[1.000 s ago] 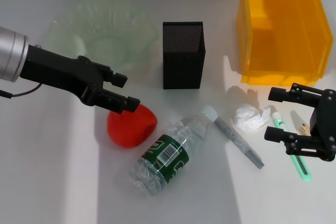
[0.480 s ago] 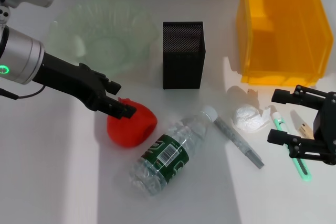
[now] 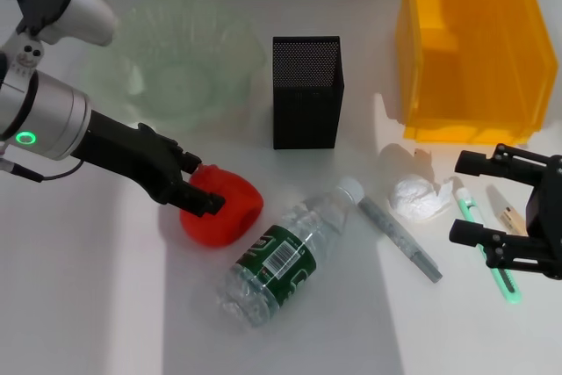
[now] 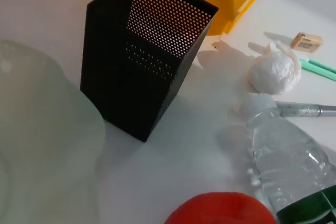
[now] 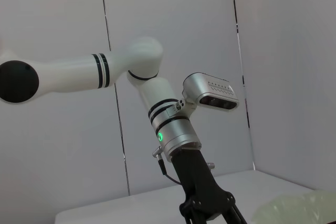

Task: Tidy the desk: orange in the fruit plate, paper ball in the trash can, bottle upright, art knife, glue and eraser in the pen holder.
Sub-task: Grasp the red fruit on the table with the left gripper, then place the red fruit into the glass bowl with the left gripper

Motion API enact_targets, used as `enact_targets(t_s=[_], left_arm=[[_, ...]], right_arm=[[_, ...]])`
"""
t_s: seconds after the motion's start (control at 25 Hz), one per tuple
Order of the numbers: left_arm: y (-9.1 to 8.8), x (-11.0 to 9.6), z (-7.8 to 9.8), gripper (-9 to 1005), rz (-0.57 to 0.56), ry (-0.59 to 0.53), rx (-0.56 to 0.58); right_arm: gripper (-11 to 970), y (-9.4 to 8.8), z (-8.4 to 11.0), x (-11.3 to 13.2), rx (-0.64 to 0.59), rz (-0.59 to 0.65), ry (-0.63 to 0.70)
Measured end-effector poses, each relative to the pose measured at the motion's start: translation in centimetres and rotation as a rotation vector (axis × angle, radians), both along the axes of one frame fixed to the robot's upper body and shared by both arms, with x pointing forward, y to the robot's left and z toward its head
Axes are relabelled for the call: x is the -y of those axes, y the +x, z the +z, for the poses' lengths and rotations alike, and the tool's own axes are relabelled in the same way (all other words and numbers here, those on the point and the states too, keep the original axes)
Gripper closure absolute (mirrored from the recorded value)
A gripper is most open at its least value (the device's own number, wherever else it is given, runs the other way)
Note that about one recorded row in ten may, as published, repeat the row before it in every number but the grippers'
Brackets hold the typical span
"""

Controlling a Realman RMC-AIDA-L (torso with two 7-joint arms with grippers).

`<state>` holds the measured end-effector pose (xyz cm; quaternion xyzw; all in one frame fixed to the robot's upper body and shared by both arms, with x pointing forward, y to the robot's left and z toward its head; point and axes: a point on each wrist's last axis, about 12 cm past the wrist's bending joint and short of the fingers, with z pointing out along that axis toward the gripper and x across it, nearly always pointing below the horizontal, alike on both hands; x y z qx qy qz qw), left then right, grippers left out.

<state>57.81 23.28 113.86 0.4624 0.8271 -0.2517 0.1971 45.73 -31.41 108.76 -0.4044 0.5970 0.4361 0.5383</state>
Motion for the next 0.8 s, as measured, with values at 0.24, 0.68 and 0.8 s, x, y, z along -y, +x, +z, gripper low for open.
enact_targets(t_s=[0.24,0.68,0.8], left_arm=[[0.23,-0.04,-0.81,260,0.028,0.006,0.012],[-0.12,0.12,-0.87,559,0.017,-0.033,-0.009],[-0.3,0.03,-0.62,638,0.007,-0.061,-0.014]], right_arm=[[194,-0.1,-0.05,0.03,-0.002,-0.001,0.0],[194,-0.42,-0.25,0.07,-0.01,-0.006,0.005],[194,-0.45,-0.29,0.03,-0.013,-0.006,0.007]])
